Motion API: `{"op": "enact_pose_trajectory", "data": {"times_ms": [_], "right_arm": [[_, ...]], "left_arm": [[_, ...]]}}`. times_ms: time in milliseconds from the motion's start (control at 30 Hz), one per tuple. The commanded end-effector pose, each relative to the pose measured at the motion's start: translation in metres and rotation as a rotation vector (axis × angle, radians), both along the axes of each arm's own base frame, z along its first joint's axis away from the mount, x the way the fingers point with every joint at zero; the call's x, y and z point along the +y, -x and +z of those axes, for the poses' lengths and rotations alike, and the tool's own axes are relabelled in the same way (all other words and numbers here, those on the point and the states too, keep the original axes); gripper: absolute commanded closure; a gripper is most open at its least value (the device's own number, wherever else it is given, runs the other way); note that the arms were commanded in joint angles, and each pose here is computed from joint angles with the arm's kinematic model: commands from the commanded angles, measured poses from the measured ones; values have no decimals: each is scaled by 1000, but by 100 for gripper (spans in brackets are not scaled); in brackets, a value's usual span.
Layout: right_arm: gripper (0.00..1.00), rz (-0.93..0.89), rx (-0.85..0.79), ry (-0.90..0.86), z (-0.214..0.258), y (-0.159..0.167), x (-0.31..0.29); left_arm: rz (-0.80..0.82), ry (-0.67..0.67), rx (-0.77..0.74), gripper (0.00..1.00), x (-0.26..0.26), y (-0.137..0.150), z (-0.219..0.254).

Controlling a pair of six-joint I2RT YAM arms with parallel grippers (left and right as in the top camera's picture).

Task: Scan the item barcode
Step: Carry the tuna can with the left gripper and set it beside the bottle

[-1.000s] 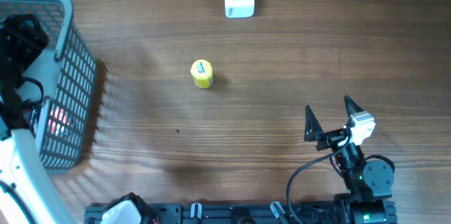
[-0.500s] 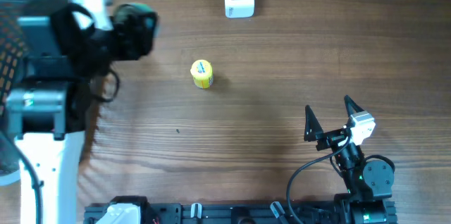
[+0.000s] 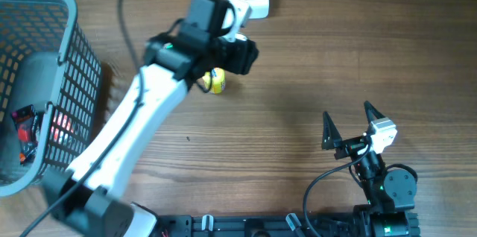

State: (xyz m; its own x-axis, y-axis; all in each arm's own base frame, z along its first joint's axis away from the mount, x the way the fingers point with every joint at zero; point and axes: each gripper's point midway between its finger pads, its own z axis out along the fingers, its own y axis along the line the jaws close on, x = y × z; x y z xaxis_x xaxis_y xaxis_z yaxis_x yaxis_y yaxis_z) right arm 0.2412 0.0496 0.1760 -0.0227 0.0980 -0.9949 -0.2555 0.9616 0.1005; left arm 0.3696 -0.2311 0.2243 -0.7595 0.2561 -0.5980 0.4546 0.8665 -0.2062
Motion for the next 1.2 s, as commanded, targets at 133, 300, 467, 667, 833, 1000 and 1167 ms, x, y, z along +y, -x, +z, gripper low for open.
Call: {"op": "enact_pose_trajectory", "data": {"times_ms": [133,300,467,667,833,1000,1167], "right_arm": [[0,-1,-8,-10,2,0,0],[0,-1,-8,-10,2,0,0],[0,-1,-8,-10,2,0,0],[0,-1,-8,-10,2,0,0],[0,-1,-8,-11,2,0,0],[0,-1,-8,-10,2,0,0],[0,-1,-8,-10,2,0,0]], "left_arm": [[269,13,149,32,-39,-21,-70],[424,-11,198,33,-50,-16,-102],[507,-53,220,33,-58,-7,-128],[564,-140,263,27,-51,-5,-172],[612,-177,208,25,-40,-26,-196],[608,-137,202,27,-48,-33,-200],[616,-134,187,1,-43,-37,-193]]}}
